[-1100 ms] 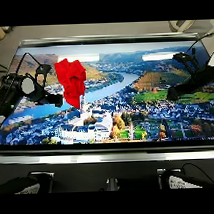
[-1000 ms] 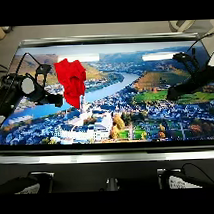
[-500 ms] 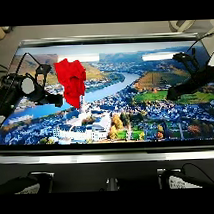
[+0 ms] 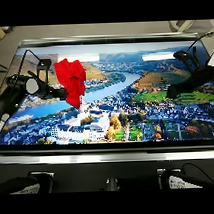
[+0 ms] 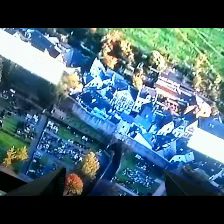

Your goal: Fold the shirts.

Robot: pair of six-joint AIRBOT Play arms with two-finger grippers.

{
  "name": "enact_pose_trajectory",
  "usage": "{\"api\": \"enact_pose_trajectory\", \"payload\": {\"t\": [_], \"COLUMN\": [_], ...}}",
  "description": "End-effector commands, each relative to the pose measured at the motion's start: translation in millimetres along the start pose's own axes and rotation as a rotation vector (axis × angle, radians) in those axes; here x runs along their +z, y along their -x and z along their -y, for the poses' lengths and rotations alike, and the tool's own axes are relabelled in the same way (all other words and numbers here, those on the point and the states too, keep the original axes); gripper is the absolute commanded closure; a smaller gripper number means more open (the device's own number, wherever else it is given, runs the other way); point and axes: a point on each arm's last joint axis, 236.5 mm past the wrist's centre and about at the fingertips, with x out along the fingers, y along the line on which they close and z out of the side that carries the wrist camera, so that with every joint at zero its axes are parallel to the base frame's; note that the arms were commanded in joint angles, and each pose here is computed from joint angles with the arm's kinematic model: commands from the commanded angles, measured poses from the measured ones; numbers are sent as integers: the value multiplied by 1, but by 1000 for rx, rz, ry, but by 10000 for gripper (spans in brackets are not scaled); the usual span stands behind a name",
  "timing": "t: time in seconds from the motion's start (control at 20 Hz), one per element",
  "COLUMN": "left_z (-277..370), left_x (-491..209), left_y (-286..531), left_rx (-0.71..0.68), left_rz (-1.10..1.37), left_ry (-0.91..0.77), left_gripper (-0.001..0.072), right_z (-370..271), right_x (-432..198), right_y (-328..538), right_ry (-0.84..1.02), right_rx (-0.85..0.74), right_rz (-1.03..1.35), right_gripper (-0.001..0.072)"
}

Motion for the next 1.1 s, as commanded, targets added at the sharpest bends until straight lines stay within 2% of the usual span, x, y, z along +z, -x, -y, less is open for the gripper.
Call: {"api": "enact_pose_trajectory", "payload": {"t": [0.0,0.2,0.35,0.4,0.45,0.5,0.65,0.75,0.85,1.05], "left_z": [9,-5,13,18,20,22,32,48,68,108], "left_x": [60,86,68,58,51,51,105,156,186,163], "left_y": [-16,-90,-144,-156,-160,-156,-88,11,137,355], "left_rx": [-53,-39,-122,-138,-147,-156,-203,-233,-274,-414], "left_rz": [192,50,-133,-183,-220,-229,-32,209,475,875], "left_ry": [89,179,268,281,289,287,67,-52,-98,-176], "left_gripper": [2,2,6,151,520,679,680,680,680,680], "right_z": [12,20,20,20,20,19,21,23,15,-23], "right_x": [21,35,34,34,34,34,40,50,61,50], "right_y": [1,3,3,3,3,4,29,73,137,277], "right_ry": [0,-1,-1,-1,-1,0,25,52,82,141], "right_rx": [-53,-88,-84,-85,-85,-83,-140,-229,-323,-505], "right_rz": [87,146,144,144,145,143,205,315,467,769], "right_gripper": [74,73,74,74,75,76,90,90,90,88]}}
